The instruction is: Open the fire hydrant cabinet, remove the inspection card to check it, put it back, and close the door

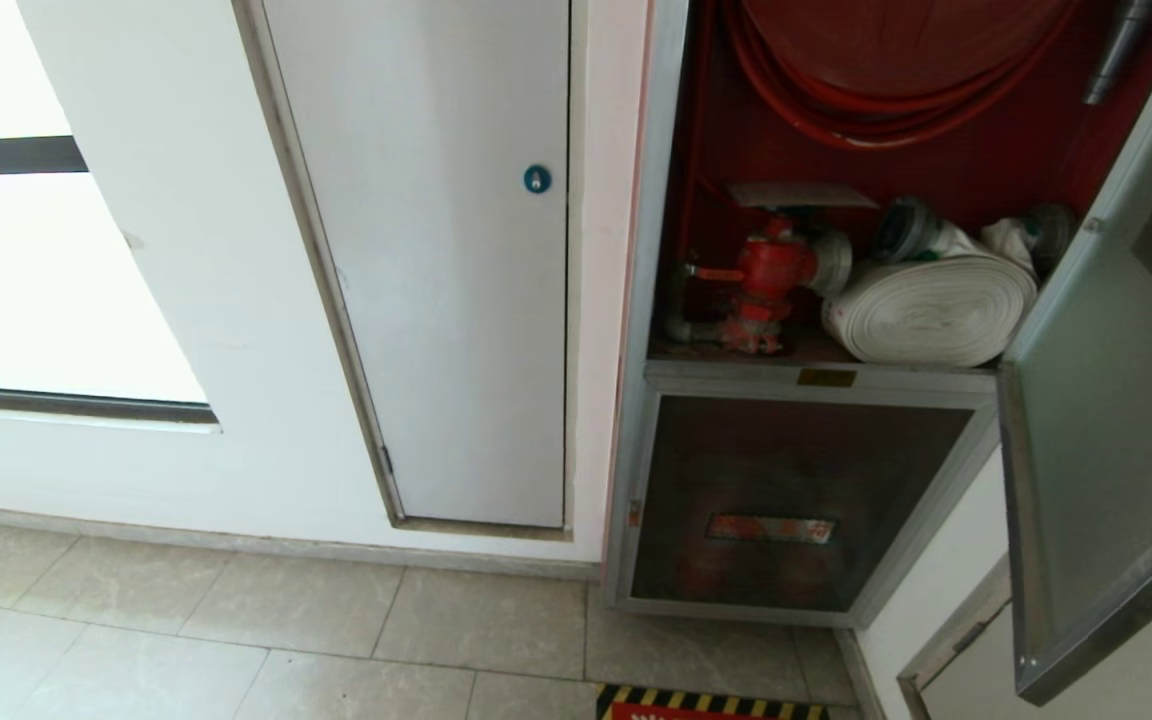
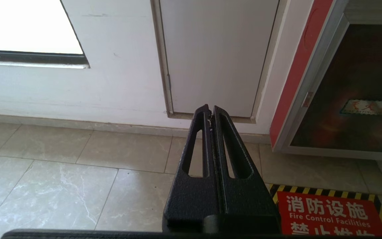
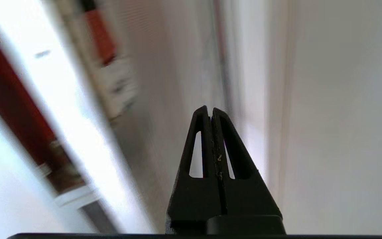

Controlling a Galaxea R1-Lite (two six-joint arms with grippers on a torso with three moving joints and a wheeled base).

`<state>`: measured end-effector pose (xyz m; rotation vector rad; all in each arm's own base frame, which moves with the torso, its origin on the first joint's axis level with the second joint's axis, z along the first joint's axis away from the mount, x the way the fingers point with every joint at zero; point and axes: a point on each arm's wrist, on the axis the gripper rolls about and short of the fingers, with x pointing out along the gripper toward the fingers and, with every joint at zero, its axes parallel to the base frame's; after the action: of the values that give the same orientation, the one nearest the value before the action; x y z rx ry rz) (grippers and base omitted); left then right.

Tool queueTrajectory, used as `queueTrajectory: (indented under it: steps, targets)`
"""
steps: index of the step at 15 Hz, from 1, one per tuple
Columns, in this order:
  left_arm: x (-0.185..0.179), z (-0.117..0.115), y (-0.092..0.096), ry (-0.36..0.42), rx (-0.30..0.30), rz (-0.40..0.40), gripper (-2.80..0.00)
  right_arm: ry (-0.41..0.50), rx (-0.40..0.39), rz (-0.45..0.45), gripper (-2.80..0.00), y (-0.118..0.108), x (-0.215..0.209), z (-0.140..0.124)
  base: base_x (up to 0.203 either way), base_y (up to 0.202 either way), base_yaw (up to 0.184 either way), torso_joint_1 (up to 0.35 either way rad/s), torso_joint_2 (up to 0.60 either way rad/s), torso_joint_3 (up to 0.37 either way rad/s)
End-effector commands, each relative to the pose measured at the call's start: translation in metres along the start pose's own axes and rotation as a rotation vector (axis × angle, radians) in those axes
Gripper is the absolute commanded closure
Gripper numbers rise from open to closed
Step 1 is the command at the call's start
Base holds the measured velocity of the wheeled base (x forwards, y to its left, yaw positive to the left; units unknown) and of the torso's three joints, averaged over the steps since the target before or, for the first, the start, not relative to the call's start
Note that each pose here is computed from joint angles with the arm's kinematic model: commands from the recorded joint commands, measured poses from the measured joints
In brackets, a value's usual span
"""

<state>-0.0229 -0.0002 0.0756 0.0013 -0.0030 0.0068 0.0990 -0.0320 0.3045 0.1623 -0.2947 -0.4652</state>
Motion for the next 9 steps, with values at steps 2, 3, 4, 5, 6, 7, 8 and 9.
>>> queueTrajectory:
  steps: [2,3,4,5,6,7,8,9]
  targets:
    - [0.0,0.0,0.0,0.003,0.0,0.001,0.0,0.039,0.018,0.139,0.0,0.01,0.001,-0.004,0.0,0.0,0.0,0.0,0.0,0.0]
    - [0.0,0.0,0.0,0.003,0.0,0.002,0.0,0.054,0.02,0.167,0.0,0.012,0.003,-0.006,0.0,0.0,0.0,0.0,0.0,0.0]
    - [0.0,0.0,0.0,0.003,0.0,0.002,0.0,0.071,0.02,0.191,0.0,0.014,0.007,-0.009,0.0,0.0,0.0,0.0,0.0,0.0]
    - [0.0,0.0,0.0,0.003,0.0,0.001,0.0,0.088,0.022,0.215,0.0,0.017,0.01,-0.012,0.0,0.0,0.0,0.0,0.0,0.0]
    - [0.0,0.0,0.0,0.003,0.0,0.001,0.0,0.101,0.024,0.244,0.0,0.019,0.012,-0.014,0.0,0.0,0.0,0.0,0.0,0.0]
    - [0.0,0.0,0.0,0.003,0.0,0.001,0.0,0.104,0.027,0.27,0.0,0.021,0.013,-0.014,0.0,0.0,0.0,0.0,0.0,0.0]
    - [0.0,0.0,0.0,0.003,0.0,0.001,0.0,0.101,0.033,0.302,0.0,0.022,0.013,-0.013,0.0,0.0,0.0,0.0,0.0,0.0]
    - [0.0,0.0,0.0,0.003,0.0,0.001,0.0,0.108,0.046,0.336,0.0,0.024,0.016,-0.014,0.0,0.0,0.0,0.0,0.0,0.0]
